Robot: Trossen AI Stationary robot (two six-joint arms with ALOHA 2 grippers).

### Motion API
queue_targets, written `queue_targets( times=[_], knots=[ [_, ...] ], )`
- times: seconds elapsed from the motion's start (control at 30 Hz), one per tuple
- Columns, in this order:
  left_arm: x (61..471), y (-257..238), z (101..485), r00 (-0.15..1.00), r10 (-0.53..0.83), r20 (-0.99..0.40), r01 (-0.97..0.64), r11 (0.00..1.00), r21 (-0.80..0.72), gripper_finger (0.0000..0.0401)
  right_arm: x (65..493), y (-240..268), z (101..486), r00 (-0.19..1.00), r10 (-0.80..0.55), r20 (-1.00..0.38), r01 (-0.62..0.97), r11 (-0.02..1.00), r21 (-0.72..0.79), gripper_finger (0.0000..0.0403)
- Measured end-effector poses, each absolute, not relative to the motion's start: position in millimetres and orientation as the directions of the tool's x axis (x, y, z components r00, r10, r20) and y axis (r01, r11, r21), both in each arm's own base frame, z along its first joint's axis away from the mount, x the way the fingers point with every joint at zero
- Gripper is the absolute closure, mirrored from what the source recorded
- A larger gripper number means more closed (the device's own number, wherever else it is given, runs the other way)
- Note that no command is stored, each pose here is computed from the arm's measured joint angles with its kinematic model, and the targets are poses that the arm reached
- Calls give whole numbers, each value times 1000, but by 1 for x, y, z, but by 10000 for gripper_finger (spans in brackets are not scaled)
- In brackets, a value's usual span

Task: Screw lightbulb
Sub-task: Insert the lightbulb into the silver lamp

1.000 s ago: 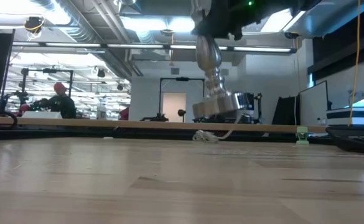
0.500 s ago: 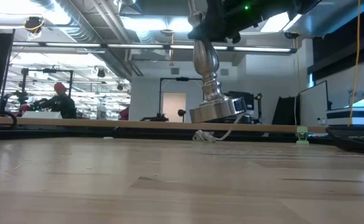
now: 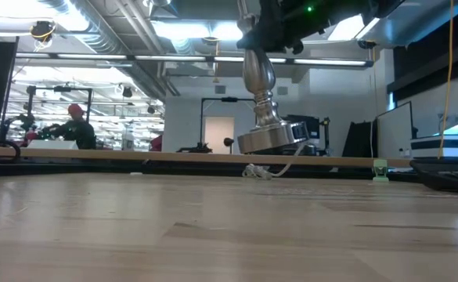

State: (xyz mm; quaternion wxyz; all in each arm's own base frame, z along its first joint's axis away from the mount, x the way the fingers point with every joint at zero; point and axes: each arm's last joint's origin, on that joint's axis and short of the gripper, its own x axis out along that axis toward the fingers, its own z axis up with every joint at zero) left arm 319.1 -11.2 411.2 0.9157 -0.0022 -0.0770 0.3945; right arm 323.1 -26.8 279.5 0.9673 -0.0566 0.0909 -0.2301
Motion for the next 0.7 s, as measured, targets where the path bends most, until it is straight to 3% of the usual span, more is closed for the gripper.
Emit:
queue_targets(
  times=[0.33,0.57,0.7],
  knots=[
    [328,0,405,682,717,141,-715,695,-77,137,323,-27,279,876,-457,-151,437,887,-152,256],
    [328,-1,406,700,699,149,-702,711,-40,253,323,-27,279,879,-454,-148,433,888,-152,256],
    [329,-3,406,741,654,154,-661,750,-7,265,324,-26,280,891,-429,-148,408,900,-151,256]
  ],
)
